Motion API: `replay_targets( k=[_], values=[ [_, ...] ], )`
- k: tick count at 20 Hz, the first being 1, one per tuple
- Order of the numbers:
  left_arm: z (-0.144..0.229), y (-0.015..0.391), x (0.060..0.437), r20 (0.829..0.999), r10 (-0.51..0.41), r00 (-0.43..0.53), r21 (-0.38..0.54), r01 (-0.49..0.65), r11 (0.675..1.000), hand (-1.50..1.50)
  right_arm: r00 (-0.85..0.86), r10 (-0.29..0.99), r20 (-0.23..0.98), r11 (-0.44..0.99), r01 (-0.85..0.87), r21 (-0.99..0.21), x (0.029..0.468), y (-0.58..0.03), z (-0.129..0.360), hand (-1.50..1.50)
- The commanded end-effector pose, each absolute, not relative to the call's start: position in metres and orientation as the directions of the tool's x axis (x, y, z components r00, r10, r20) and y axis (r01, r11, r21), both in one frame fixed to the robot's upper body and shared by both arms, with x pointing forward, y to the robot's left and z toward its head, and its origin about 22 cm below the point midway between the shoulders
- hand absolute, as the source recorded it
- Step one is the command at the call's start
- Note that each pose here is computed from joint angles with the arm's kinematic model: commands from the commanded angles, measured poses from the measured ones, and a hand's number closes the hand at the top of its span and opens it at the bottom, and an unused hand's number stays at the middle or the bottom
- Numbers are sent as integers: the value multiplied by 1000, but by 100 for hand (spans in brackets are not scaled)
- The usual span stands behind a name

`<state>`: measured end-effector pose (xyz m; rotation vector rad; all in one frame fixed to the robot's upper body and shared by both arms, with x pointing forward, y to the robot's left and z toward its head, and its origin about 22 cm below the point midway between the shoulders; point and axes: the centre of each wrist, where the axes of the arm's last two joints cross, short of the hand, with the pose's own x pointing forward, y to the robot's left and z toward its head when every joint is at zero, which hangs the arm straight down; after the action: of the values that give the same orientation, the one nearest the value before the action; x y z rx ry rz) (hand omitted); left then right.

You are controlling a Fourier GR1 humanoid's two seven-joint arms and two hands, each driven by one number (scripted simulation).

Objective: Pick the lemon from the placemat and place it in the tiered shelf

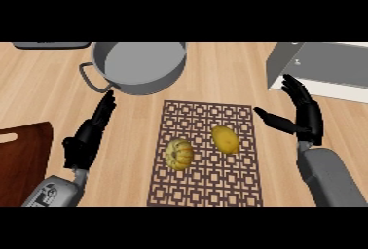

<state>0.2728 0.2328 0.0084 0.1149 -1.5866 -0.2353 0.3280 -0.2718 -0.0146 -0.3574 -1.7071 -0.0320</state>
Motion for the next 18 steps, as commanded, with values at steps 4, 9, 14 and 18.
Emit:
replay_targets(
  k=[4,9,14,18],
  values=[
    [13,235,285,969,-247,-25,248,95,964,0,-182,119,976,991,79,-106,315,-309,-22,-150],
    [19,237,286,971,-238,-20,239,89,967,0,-149,333,931,933,-92,-348,326,-293,31,-150],
    [27,219,287,974,-226,-13,227,86,970,0,-101,448,888,872,-167,-459,321,-274,93,-150],
    [11,226,286,972,-235,-31,237,85,968,0,-80,616,784,743,-270,-612,322,-264,121,-150]
  ],
)
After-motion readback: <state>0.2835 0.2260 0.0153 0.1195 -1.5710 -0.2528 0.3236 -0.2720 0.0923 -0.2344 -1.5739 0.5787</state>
